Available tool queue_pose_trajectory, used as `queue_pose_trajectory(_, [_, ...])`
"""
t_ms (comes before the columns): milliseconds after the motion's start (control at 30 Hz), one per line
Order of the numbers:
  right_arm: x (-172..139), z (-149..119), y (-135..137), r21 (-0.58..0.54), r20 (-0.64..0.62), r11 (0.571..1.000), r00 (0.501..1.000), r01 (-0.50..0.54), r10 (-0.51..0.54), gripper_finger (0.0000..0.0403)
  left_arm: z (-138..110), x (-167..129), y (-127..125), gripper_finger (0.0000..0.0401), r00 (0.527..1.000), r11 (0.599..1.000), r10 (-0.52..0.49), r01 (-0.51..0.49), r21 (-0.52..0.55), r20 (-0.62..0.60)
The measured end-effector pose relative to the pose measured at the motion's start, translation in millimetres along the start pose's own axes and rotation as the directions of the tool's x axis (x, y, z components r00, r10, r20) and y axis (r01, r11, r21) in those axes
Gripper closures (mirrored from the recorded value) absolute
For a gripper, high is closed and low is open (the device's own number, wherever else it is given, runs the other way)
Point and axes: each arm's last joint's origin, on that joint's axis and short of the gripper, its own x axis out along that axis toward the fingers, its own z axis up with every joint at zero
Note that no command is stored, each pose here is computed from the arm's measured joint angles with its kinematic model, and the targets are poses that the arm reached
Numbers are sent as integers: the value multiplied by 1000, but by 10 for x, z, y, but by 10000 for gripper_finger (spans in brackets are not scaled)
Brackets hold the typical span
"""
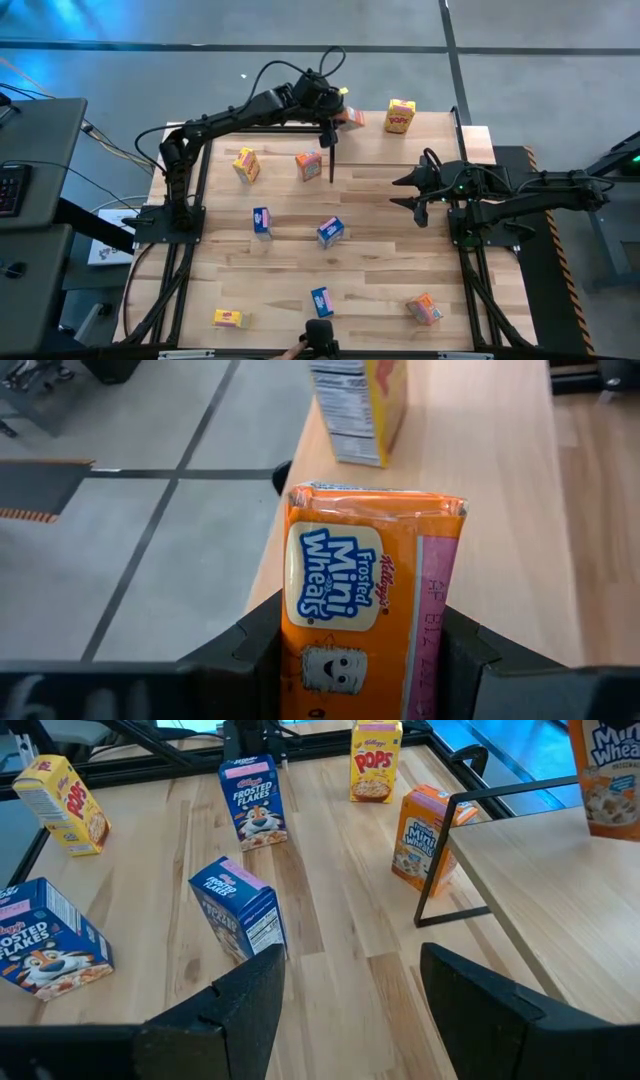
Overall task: Stack cereal on shelf
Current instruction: Put the left orange cereal box on the shelf
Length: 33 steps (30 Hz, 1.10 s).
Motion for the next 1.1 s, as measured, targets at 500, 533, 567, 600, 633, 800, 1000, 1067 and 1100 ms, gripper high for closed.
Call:
queue_pose_trajectory(500, [0,0,0,0,0,1000,1000,0,0,176,-29,17,15,249,999,999,-47,47,-6,4])
queue_pose_trajectory(533, [0,0,0,0,0,1000,1000,0,0,176,-29,17,15,249,999,999,-47,47,-6,4])
queue_pose_trajectory(567, [0,0,0,0,0,1000,1000,0,0,176,-30,18,15,249,999,999,-47,47,-5,4])
queue_pose_trajectory(600, [1,0,0,0,-1,1000,1000,0,0,176,-30,18,15,248,999,999,-47,47,-5,4])
queue_pose_trajectory(633, [1,0,0,0,-1,1000,1000,0,0,176,-31,18,15,246,999,999,-47,47,-6,4])
queue_pose_trajectory(800, [0,0,0,0,0,1000,1000,0,0,176,-31,21,15,217,999,999,-43,43,-3,4])
queue_pose_trajectory(1000, [1,0,0,0,-1,1000,1000,0,0,176,-10,27,25,197,999,999,-29,29,17,27])
queue_pose_trajectory(1067, [1,0,0,0,-1,1000,1000,0,0,176,-1,27,29,197,999,999,-25,24,30,37])
queue_pose_trajectory(1100, [0,0,0,0,0,1000,1000,0,0,176,1,27,30,197,999,999,-24,23,33,39])
